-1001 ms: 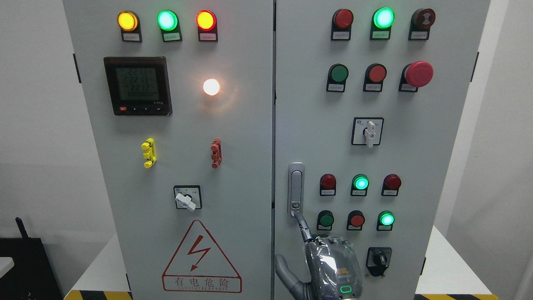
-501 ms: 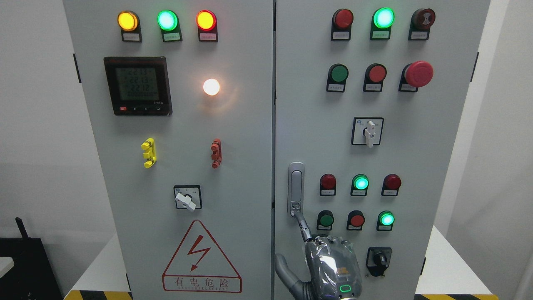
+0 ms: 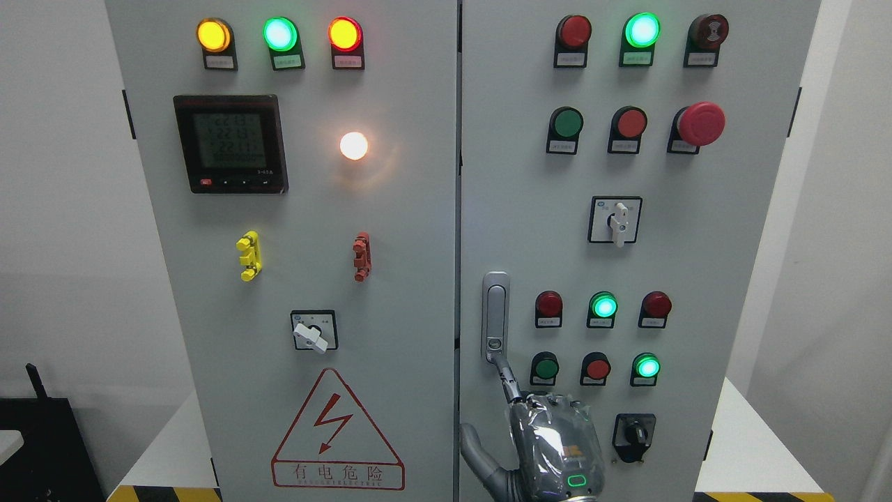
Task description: Release door handle
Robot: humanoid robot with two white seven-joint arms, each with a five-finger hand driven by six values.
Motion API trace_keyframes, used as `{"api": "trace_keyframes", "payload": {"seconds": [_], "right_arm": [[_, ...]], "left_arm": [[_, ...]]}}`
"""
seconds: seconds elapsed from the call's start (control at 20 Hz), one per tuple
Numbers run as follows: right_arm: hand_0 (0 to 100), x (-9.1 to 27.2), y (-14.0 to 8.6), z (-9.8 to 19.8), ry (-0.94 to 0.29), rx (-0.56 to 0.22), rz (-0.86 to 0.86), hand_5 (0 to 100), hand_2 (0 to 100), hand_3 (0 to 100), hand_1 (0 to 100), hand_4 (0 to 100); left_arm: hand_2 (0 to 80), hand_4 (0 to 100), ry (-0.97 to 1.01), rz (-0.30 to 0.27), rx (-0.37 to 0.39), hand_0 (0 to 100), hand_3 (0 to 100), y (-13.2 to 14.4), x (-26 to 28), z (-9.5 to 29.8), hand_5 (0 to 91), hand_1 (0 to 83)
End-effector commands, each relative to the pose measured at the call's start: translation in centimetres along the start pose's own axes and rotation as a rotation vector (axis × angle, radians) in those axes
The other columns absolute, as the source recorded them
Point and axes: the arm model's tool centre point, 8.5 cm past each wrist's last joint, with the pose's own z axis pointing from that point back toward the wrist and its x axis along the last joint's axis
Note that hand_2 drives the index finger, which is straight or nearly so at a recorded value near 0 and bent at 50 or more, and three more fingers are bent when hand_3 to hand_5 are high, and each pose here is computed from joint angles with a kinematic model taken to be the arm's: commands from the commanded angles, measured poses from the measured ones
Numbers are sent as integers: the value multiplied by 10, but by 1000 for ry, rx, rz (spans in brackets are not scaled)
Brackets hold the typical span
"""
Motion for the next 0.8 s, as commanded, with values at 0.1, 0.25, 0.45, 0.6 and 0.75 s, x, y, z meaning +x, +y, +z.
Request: {"api": "trace_keyframes", "payload": {"seconds": [0.1,0.25,0.45,0.6,0.75], "right_arm": [[371,-1,2,-2,4,5,2,987,0,830,57,838],[370,-2,3,-2,18,8,2,989,0,831,58,839],[370,-1,4,-1,18,31,-1,989,0,835,58,840],[370,-2,5,-1,20,32,-1,990,0,842,58,842],[369,0,5,-1,20,33,-6,990,0,845,58,843]], "left_arm": [[0,0,2,2,-2,120,0,0,-10,1,0,389],[0,0,2,2,-2,120,0,0,-10,1,0,389],[0,0,1,2,0,120,0,1,-10,1,0,389],[0,0,2,2,-2,120,0,0,-10,1,0,389],[0,0,2,2,-2,120,0,0,-10,1,0,389]]}}
